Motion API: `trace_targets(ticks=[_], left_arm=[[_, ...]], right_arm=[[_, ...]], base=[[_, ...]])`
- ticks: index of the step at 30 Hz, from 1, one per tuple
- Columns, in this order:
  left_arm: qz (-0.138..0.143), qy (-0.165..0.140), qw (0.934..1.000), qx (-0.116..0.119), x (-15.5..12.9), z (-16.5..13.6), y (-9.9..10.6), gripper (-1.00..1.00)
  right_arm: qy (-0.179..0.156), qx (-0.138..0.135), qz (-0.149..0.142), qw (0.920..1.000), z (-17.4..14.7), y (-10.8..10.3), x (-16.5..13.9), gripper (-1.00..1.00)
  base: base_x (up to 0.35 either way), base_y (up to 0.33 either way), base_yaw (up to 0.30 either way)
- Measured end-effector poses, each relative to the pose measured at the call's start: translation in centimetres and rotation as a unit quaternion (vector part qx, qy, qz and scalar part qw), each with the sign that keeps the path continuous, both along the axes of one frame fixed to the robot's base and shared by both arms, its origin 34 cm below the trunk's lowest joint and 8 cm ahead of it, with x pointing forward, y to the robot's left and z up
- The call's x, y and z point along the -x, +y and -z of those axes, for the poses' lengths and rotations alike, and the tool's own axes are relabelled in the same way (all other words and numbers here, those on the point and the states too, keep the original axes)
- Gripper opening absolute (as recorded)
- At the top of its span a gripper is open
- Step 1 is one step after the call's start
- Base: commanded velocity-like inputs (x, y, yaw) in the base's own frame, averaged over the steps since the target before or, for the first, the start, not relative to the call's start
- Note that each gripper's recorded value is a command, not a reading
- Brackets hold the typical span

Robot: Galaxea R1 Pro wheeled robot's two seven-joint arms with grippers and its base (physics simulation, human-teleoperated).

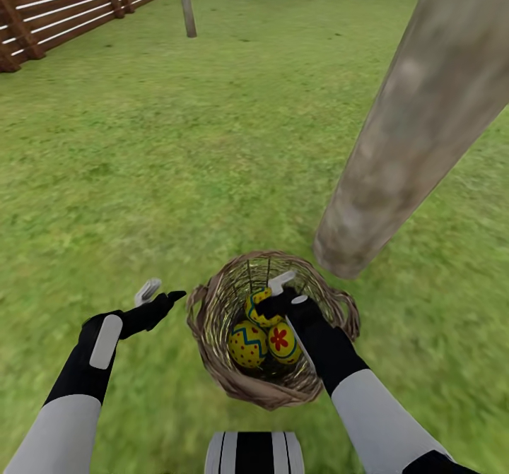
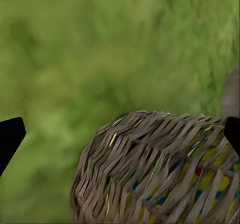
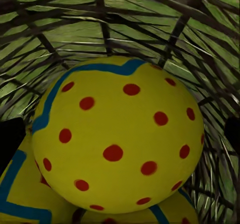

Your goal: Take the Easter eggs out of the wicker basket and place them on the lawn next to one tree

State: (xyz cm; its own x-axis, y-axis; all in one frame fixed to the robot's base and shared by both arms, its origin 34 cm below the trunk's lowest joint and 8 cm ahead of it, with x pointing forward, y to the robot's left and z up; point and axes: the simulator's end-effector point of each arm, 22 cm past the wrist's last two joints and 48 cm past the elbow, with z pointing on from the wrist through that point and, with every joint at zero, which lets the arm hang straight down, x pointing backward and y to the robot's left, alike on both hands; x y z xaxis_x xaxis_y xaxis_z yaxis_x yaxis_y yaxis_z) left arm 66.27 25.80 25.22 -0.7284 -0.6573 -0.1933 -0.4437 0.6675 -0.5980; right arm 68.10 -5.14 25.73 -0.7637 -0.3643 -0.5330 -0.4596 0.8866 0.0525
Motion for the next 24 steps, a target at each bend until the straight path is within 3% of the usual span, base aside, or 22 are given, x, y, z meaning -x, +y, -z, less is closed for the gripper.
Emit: trace_targets(ticks=[7, 24], left_arm=[[0.0, 0.015, 0.9999, 0.001, 0.8, 1.8, 0.0, 1.0], [-0.003, 0.028, 0.9996, -0.001, 2.1, 2.9, 0.4, 1.0]], right_arm=[[0.014, 0.001, 0.001, 0.9999, 1.7, -0.1, 0.4, 1.0], [0.01, -0.001, -0.001, 1.0, 1.7, 0.2, -0.2, 1.0]], base=[[0.0, 0.0, 0.0], [0.0, 0.0, 0.0]])
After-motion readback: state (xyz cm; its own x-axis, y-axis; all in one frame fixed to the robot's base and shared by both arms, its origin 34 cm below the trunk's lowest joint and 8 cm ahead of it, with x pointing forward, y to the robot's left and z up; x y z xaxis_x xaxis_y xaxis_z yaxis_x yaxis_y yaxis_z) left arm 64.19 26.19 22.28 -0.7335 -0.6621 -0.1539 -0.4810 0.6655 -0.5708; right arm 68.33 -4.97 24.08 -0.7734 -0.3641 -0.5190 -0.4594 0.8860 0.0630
